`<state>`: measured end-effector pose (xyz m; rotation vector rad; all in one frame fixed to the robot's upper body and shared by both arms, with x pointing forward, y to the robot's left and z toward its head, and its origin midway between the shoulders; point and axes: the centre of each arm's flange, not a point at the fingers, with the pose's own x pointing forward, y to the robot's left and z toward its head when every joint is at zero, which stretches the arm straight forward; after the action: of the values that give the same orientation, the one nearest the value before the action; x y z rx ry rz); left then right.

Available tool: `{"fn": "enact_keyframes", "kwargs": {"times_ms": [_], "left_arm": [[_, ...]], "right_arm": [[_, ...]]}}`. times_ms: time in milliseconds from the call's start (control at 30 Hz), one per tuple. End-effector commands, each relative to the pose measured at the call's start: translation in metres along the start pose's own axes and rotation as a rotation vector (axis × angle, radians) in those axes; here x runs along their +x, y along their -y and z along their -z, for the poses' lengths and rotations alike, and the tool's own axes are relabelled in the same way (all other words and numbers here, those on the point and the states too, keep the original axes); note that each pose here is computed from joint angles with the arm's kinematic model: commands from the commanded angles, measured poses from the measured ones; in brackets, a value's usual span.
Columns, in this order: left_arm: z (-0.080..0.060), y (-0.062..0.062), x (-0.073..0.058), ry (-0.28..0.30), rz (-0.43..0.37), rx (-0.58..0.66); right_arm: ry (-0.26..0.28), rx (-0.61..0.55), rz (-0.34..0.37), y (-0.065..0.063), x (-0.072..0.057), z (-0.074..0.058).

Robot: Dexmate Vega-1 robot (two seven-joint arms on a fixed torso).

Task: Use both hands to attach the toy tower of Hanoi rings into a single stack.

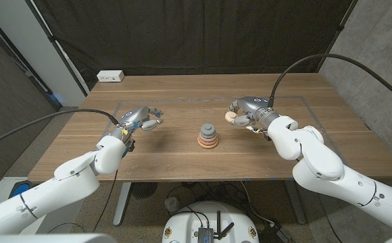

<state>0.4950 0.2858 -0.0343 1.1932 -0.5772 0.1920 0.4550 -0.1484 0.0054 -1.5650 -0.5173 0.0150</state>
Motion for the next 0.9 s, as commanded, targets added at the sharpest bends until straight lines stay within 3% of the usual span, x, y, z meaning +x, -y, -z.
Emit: {"fn": "enact_keyframes", "kwargs": {"times_ms": [33,633,900], "left_arm": [[0.001,0.001,-0.001,-0.002,0.006,0.002],[0.008,0.001,-0.002,-0.006,0.009,0.000],[0.008,0.001,-0.003,-0.003,0.013,0.002]], "right_arm": [[0.075,-0.017,0.004,0.006,0.007,-0.016],[0.162,-0.051,-0.004,0.010,0.022,-0.047],[0.182,-0.071,-0.022,0.011,0.029,-0.054]]}}
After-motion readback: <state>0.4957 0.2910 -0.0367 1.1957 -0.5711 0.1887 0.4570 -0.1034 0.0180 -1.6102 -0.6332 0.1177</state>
